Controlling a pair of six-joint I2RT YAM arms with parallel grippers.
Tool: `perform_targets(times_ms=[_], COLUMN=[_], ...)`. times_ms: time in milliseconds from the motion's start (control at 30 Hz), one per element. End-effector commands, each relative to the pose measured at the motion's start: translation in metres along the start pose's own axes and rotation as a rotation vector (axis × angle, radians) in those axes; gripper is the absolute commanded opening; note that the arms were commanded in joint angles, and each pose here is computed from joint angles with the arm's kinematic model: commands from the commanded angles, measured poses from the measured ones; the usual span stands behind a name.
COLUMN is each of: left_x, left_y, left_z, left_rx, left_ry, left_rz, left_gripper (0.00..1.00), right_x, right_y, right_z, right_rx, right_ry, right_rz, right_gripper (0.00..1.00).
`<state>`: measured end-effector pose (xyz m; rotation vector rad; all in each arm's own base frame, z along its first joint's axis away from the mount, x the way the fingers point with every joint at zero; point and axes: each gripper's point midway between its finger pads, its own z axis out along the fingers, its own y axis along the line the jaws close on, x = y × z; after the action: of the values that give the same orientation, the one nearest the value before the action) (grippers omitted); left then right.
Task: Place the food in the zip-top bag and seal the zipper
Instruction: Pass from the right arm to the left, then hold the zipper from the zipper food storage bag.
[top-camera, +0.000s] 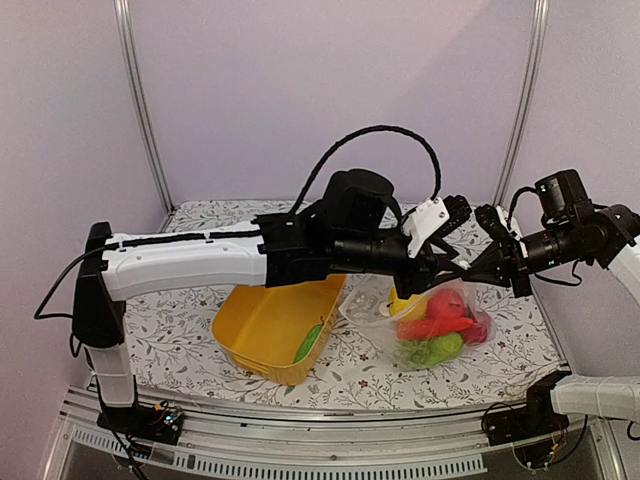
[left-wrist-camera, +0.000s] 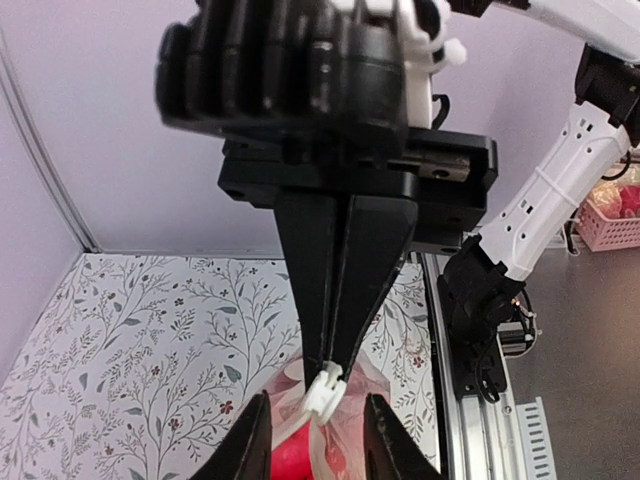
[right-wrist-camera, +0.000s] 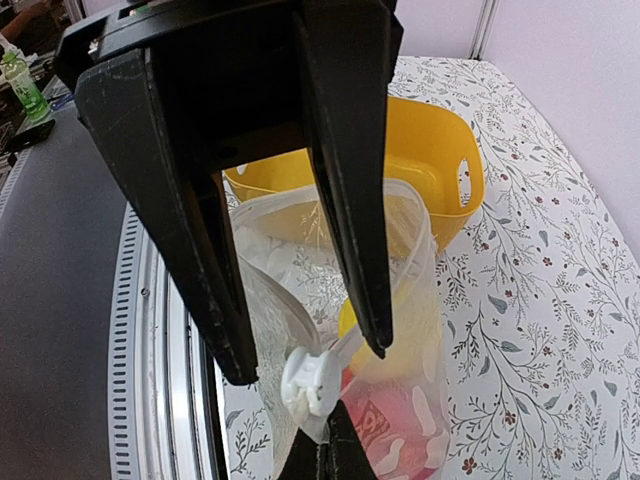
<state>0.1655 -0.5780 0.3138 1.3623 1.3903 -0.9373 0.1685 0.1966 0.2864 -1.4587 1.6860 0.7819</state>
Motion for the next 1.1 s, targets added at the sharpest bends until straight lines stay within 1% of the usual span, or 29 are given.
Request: perform_targets(times_ms=[0, 133, 267, 367, 467, 500, 567, 600, 667, 800, 867, 1067], left_x=[0.001, 0.002, 0.004, 0.005, 0.006, 0.005, 0.002, 0.000, -0.002, -0.003, -0.003, -0.008], left_y=[-0.004, -0.005, -0.001, 0.000, 0.003, 0.003, 0.002, 0.002, 0.003, 0.003, 0.003, 0.000], left_z=[0.010, 0.013, 0.014, 0.014, 0.014, 0.013, 0.011, 0.010, 0.008, 0.005, 0.004, -0.001], left_rx=[0.038, 0.044, 0.030, 0.019, 0.004, 0.006, 0.010, 0.010, 0.006, 0.001, 0.003, 0.009], left_ry=[-0.002, 0.000, 0.006, 0.010, 0.014, 0.013, 0.005, 0.002, 0.001, 0.003, 0.002, -0.011], left_rz=[-0.019, -0.019, -0.020, -0.021, -0.019, -0.019, -0.017, -0.015, -0.008, -0.002, -0.002, -0.002], left_gripper=[0.28, 0.20, 0.08, 0.02, 0.00, 0.00, 0.00, 0.00, 0.00, 0.00, 0.00, 0.00], right_x=[-0.007, -0.007, -0.007, -0.008, -0.009, -0.010, -0.012, -0.013, -0.014, -0.011, -0.010, -0.003], right_y=[0.006, 0.007, 0.007, 0.008, 0.009, 0.009, 0.007, 0.006, 0.005, 0.003, 0.003, 0.000], right_z=[-0.004, -0.004, -0.005, -0.006, -0.006, -0.007, -0.007, -0.007, -0.008, -0.005, -0.003, 0.001], right_rx=[-0.007, -0.008, -0.006, -0.005, -0.008, -0.007, 0.004, 0.008, 0.011, 0.002, -0.006, -0.002], right_ry=[-0.022, -0.023, -0.023, -0.025, -0.031, -0.034, -0.039, -0.039, -0.043, -0.036, -0.034, -0.014], right_rz=[-0.036, -0.035, -0.035, -0.039, -0.041, -0.042, -0.045, -0.041, -0.043, -0.030, -0.023, -0.008], right_gripper=[0.00, 0.00, 0.00, 0.00, 0.00, 0.05, 0.22, 0.24, 0.23, 0.15, 0.14, 0.23])
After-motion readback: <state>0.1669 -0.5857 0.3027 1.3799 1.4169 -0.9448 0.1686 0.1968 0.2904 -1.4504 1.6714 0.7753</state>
